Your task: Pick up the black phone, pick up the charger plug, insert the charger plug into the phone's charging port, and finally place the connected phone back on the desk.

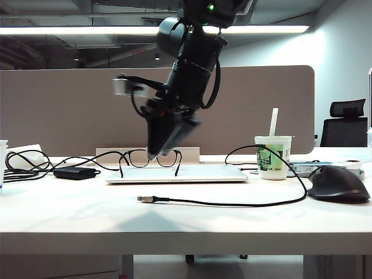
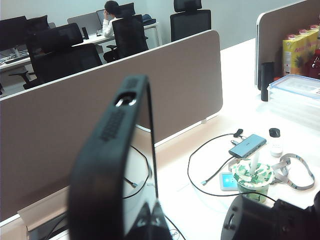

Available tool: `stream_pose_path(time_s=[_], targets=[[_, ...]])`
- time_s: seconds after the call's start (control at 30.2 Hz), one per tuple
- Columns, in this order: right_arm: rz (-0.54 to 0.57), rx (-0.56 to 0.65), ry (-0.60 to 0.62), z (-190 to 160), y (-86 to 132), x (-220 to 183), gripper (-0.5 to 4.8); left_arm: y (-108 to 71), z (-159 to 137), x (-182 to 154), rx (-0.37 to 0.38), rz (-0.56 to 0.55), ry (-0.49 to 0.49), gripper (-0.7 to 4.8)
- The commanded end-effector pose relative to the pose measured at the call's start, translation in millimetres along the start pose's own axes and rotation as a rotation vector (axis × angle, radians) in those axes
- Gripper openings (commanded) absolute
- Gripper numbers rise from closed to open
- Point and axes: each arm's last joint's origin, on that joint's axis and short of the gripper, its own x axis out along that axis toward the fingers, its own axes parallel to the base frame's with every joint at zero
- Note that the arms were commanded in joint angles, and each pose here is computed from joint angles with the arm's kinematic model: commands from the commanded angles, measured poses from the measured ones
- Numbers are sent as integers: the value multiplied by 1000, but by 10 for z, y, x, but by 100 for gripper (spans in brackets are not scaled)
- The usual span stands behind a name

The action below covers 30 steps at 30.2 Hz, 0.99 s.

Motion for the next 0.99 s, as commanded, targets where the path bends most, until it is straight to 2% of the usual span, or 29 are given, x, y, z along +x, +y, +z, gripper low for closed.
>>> stream_pose_path(time_s=[0.03, 0.1, 0.2, 0.3, 0.4, 0.5, 0.6, 0.76, 0.83, 0.99], targets=[[-51, 699, 19, -37, -50, -60, 238, 13, 119, -78, 7, 12, -86, -7], [-42, 1001, 37, -55, -34, -62, 238, 16, 147, -99, 9, 16, -109, -7], [21, 1202, 43, -45, -13, -51, 206, 17, 176, -138, 12, 20, -127, -6], [61, 1386, 56, -36, 5, -48, 205, 18, 217, -216, 44, 31, -148, -6], [73, 1534, 77, -42, 15, -48, 205, 22, 238, -257, 43, 48, -156, -6], [66, 1758, 107, -55, 23, -43, 205, 20, 264, -316, 45, 49, -169, -6], [62, 1877, 163, -87, 44, 16, 205, 16, 303, -429, 87, 56, -183, -7], [88, 2017, 257, -129, 63, 195, 201, 14, 335, -533, 95, 71, -194, -6], [114, 2044, 297, -145, 67, 269, 202, 11, 334, -550, 95, 69, -190, -6], [88, 2100, 329, -189, 56, 406, 202, 9, 348, -599, 96, 71, -197, -6]])
